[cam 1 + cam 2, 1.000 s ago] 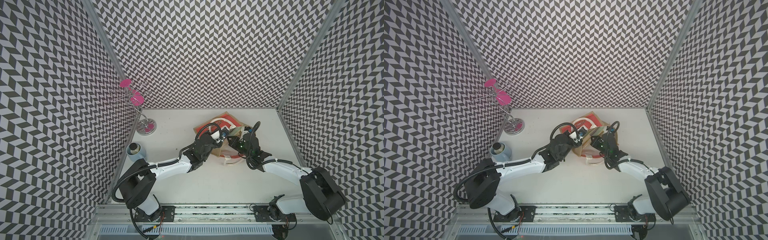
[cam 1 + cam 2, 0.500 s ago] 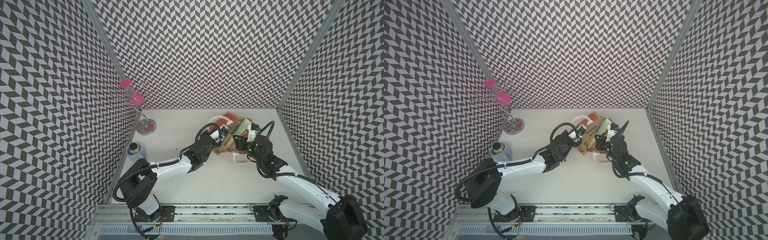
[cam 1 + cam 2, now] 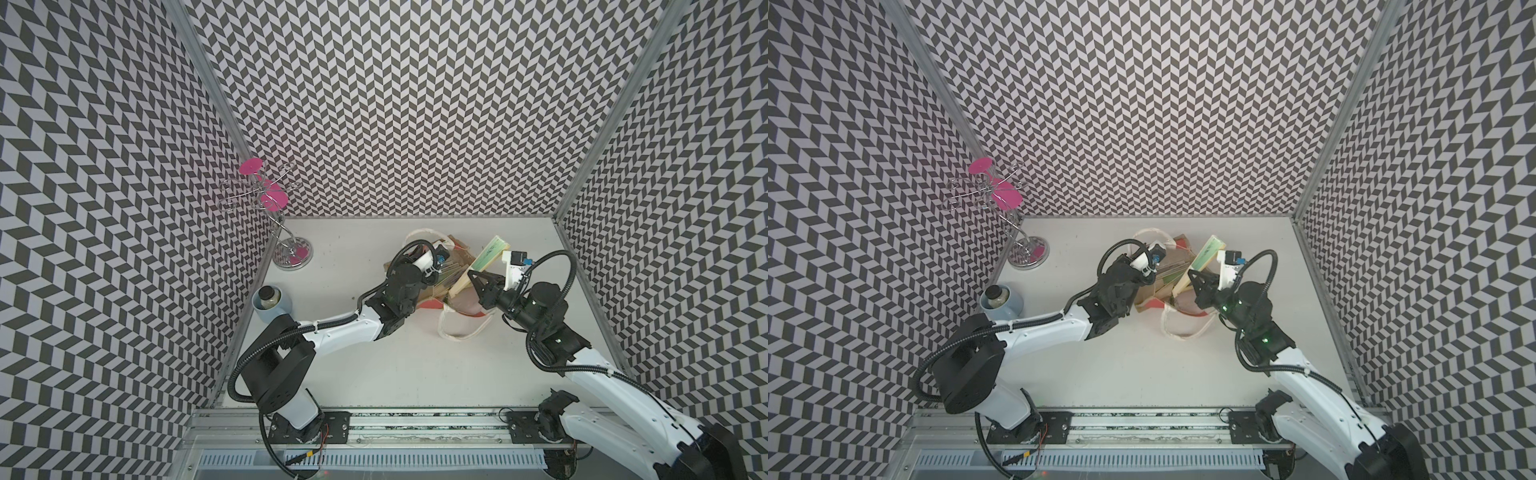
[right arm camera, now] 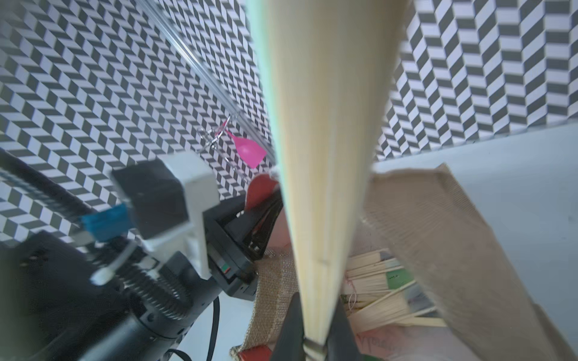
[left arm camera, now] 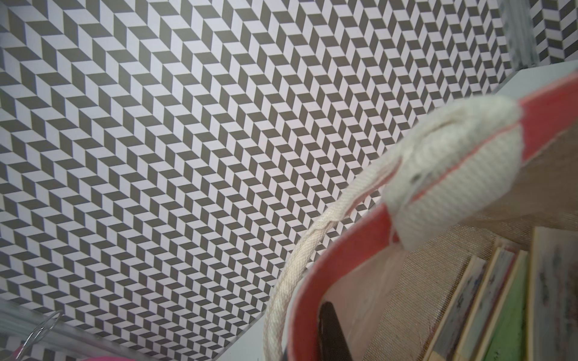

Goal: Take out the folding fans from the tote bags
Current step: Pick up the folding fan from the canvas bag, then place the folding fan at the center of the board.

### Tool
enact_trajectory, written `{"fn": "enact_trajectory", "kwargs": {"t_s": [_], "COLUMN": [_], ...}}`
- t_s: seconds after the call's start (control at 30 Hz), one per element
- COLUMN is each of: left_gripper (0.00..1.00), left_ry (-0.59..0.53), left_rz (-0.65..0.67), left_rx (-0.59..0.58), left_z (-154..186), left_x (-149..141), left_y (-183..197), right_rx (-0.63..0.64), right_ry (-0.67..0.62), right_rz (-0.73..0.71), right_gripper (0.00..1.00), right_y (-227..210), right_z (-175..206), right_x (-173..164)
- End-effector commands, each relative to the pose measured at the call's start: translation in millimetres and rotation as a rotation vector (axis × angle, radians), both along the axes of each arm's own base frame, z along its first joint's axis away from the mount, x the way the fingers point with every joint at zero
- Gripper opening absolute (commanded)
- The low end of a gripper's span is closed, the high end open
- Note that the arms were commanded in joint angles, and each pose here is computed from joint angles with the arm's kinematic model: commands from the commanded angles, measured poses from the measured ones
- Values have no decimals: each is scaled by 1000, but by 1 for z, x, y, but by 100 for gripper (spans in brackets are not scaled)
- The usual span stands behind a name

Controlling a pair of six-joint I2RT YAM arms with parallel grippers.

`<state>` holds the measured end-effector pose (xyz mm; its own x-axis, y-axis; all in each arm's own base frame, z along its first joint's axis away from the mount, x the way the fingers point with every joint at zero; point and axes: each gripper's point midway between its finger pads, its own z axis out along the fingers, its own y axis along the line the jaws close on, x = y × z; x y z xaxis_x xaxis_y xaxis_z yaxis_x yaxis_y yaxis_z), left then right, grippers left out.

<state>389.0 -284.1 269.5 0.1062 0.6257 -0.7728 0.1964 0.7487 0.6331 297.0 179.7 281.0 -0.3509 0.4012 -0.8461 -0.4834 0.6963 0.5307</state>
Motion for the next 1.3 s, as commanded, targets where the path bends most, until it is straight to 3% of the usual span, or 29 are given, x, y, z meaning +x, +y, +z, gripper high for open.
{"fn": "enact_trajectory", "kwargs": {"t_s": [0.0,0.17,0.33,0.43,0.57,0.7,0.77,0.97,1.27], "left_gripper": [0,0,0,0,0,0,0,0,0], "left_ry": [-70,-109,-132,-156,-144,-169,-181,-169,-128], "left_rz": [93,158,182,165,85,-53,-24,-22,-89], "left_rx": [-15,66,149,178,215,373,407,437,409], "left_z": [31,31,24,22,15,5,10,18,-15], "left_x": [12,15,13,10,5,-10,-4,1,-16], "left_y": [28,49,66,76,81,81,94,111,100], "right_rx": [12,30,25,27,15,1,2,33,-84], "right_ry": [-105,-143,-94,-16,149,307,355,445,534], "right_rz": [-80,-137,-275,-342,-342,-285,-179,-35,160], "right_gripper": [0,0,0,0,0,0,0,0,0], "right_y": [-23,-50,-90,-115,-130,-124,-109,-84,-8], "right_z": [38,69,72,56,7,-47,-64,-103,-153], "right_x": [3,7,28,48,81,105,111,128,155]}}
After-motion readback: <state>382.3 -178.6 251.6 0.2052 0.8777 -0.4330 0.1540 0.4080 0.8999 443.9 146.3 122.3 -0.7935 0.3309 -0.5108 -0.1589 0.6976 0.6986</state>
